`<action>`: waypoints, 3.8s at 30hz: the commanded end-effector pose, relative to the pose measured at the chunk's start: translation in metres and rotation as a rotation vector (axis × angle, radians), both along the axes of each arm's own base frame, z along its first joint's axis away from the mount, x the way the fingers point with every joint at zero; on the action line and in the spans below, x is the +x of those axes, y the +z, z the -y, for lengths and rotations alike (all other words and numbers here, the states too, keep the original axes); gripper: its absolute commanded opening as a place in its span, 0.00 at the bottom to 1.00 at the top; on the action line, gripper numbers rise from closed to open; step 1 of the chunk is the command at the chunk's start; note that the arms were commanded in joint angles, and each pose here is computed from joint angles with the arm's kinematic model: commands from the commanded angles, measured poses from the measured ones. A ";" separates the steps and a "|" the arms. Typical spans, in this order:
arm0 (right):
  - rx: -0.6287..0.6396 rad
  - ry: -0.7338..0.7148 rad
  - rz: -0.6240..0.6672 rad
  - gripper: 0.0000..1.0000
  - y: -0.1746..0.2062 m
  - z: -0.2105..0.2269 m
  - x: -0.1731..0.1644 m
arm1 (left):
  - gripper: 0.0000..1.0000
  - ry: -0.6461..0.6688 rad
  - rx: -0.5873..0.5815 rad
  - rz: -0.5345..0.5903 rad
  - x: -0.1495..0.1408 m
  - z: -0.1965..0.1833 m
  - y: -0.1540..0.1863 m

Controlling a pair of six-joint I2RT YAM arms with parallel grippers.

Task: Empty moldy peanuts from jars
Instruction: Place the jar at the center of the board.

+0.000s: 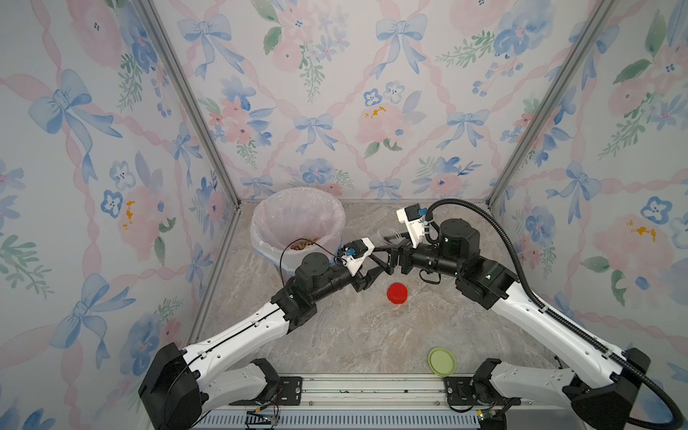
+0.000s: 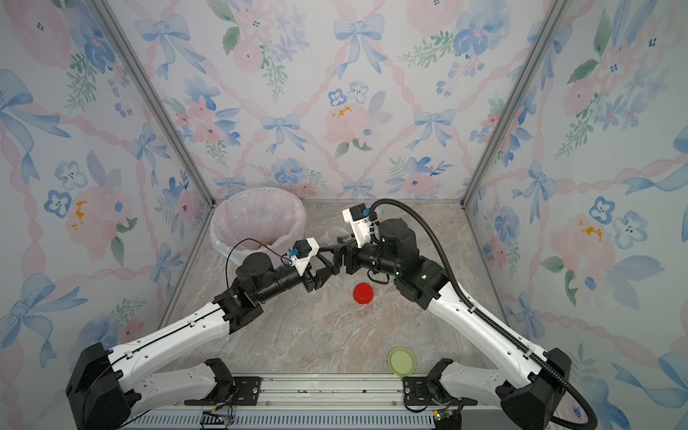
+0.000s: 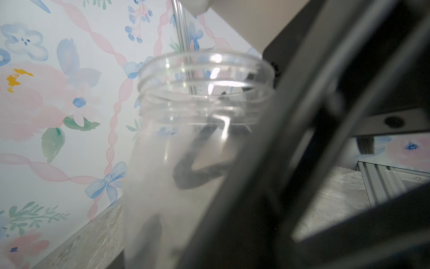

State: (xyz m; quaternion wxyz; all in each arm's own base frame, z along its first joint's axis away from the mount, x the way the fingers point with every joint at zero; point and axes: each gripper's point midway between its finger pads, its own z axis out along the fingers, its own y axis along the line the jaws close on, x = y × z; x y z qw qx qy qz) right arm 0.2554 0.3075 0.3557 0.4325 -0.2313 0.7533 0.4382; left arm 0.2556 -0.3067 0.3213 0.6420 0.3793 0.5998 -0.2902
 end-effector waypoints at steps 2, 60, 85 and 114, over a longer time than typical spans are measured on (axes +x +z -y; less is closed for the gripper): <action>-0.013 -0.005 0.019 0.99 0.000 -0.006 0.003 | 0.03 0.005 -0.033 0.017 0.000 0.000 0.010; -0.475 -0.528 0.084 0.46 -0.163 0.070 0.086 | 0.98 0.060 0.080 -0.068 -0.031 -0.029 -0.050; -0.532 -0.554 0.216 0.48 -0.237 -0.005 0.139 | 0.98 -0.004 0.086 -0.134 -0.066 -0.020 -0.080; -0.536 -0.506 0.171 0.96 -0.266 -0.004 0.133 | 0.98 0.010 0.142 -0.138 -0.066 -0.021 -0.100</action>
